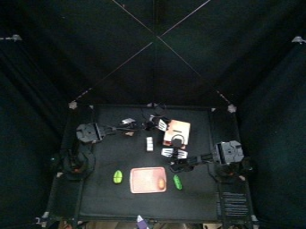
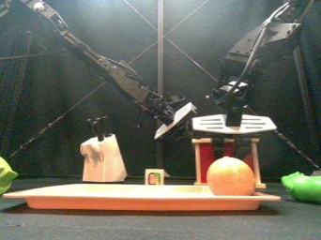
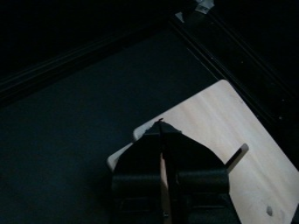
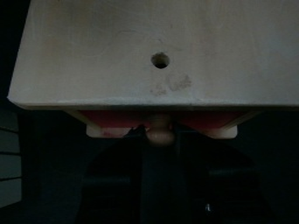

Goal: Close drawer

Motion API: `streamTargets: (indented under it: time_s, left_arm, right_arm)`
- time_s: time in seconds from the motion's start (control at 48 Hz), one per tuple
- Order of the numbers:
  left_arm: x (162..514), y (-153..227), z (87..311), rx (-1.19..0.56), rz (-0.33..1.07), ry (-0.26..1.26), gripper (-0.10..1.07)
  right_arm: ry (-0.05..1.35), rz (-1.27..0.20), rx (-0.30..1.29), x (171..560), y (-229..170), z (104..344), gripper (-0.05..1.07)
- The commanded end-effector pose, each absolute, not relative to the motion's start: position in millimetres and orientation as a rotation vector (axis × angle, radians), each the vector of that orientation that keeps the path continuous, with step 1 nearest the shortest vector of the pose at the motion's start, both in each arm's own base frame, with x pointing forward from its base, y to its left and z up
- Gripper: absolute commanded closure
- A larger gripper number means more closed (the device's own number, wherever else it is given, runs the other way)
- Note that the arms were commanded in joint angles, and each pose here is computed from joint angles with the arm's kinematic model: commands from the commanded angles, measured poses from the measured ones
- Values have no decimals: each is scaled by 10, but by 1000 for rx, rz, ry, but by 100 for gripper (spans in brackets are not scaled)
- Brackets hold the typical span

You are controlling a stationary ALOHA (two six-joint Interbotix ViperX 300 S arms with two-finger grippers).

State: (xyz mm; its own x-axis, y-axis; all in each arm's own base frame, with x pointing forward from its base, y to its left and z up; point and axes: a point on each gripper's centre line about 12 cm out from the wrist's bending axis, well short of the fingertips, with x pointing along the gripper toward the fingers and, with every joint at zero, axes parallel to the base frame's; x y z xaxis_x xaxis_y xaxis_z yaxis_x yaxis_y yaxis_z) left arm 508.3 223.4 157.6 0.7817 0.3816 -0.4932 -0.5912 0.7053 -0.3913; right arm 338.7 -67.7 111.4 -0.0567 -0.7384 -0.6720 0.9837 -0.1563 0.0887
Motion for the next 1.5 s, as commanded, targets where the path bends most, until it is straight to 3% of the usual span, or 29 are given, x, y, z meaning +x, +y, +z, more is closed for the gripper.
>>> streamTargets:
  time_s: [0.0,0.229,0.396,1.0,1.375,1.479]
  left_arm:
    - [5057,2211,1538,-567,556,409,68]
    - [5057,2211,1538,-567,556,409,68]
    - [5057,2211,1538,-569,557,408,68]
    - [5055,2203,1566,-575,557,402,68]
    - [5068,2051,1997,-471,518,348,69]
    - [5094,2001,2009,-440,510,352,69]
  right_arm:
    - [433,-1618,724,3411,-747,1205,56]
    - [447,-1624,737,3418,-722,1182,34]
    - [445,-1620,749,3446,-711,1206,26]
    - [457,-1519,749,3554,-335,1303,25]
    - [459,-1465,738,3527,-180,1375,25]
    - [458,-1478,738,3490,-202,1358,25]
